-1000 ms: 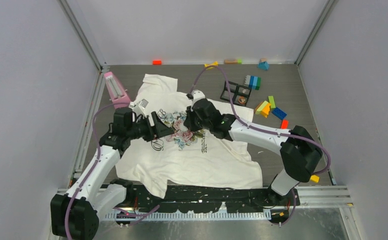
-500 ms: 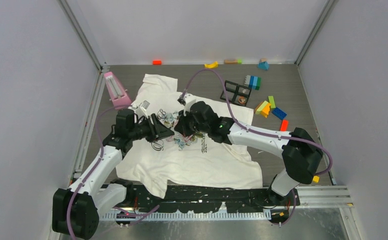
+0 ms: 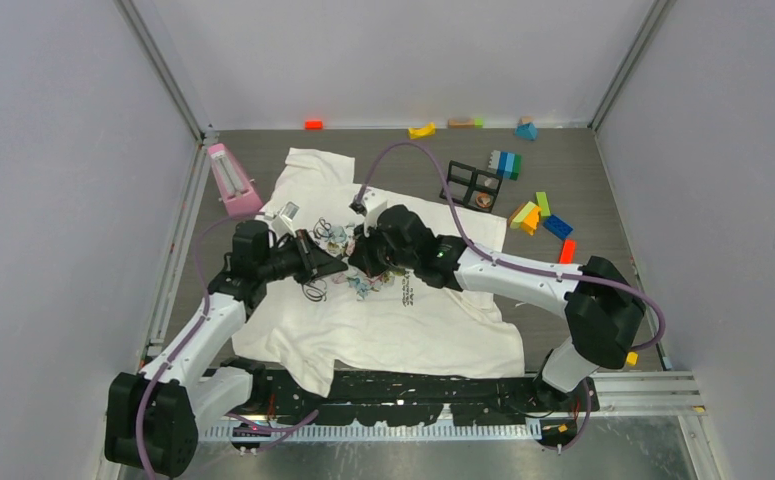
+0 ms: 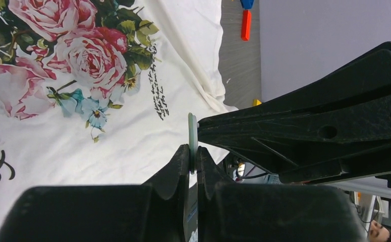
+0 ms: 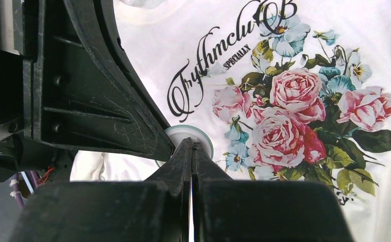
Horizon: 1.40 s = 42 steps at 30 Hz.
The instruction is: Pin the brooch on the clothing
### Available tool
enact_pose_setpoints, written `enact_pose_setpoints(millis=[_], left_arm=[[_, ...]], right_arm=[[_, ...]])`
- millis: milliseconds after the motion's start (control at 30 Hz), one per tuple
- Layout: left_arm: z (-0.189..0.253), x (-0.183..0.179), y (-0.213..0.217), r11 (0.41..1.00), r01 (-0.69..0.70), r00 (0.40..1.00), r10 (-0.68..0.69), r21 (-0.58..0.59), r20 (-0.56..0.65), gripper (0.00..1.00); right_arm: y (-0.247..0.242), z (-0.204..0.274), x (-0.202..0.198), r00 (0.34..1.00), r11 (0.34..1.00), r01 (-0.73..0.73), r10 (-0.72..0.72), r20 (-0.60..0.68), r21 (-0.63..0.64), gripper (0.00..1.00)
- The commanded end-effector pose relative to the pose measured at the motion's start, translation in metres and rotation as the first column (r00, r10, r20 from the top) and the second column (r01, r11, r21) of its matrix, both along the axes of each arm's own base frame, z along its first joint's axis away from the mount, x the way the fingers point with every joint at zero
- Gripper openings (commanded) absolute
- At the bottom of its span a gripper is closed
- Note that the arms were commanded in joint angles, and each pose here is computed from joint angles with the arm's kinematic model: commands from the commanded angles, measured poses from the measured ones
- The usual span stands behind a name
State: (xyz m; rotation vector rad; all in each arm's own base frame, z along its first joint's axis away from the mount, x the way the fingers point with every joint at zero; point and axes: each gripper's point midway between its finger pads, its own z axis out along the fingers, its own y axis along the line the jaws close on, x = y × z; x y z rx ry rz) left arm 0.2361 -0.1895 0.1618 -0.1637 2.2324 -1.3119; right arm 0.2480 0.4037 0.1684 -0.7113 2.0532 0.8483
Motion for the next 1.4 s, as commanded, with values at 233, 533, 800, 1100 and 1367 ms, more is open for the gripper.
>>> enact_pose_setpoints(millis=[233, 533, 800, 1100, 1367], left_arm=[[0.017, 0.002, -0.004, 0.997, -0.007, 0.996, 0.013, -0.072, 0.084, 0.0], [0.029, -0.003, 0.003, 0.999, -0.014, 0.984, 0.023, -0.051, 0.176, 0.0], [0.078, -0.025, -0.007, 0.984, 0.151, 0.925, -0.105, -0.099, 0.366, 0.0], [0.125, -0.065, -0.014, 0.928, 0.36, 0.831, -0.274, -0.093, 0.485, 0.0], [0.163, -0.057, -0.017, 0.895, 0.444, 0.697, -0.367, 0.03, 0.616, 0.0]], right_arm=[[0.001, 0.063, 0.0, 0.995, 0.996, 0.012, -0.021, 0.102, 0.084, 0.18], [-0.019, 0.087, 0.005, 1.0, 0.971, -0.014, 0.017, -0.01, 0.238, 0.6], [-0.034, 0.127, -0.029, 0.943, 0.866, -0.242, 0.316, -0.103, 0.437, 0.68], [-0.046, 0.157, -0.048, 0.908, 0.82, -0.296, 0.4, -0.121, 0.491, 0.69], [-0.055, 0.176, -0.049, 0.938, 0.807, -0.266, 0.343, -0.051, 0.527, 0.72]])
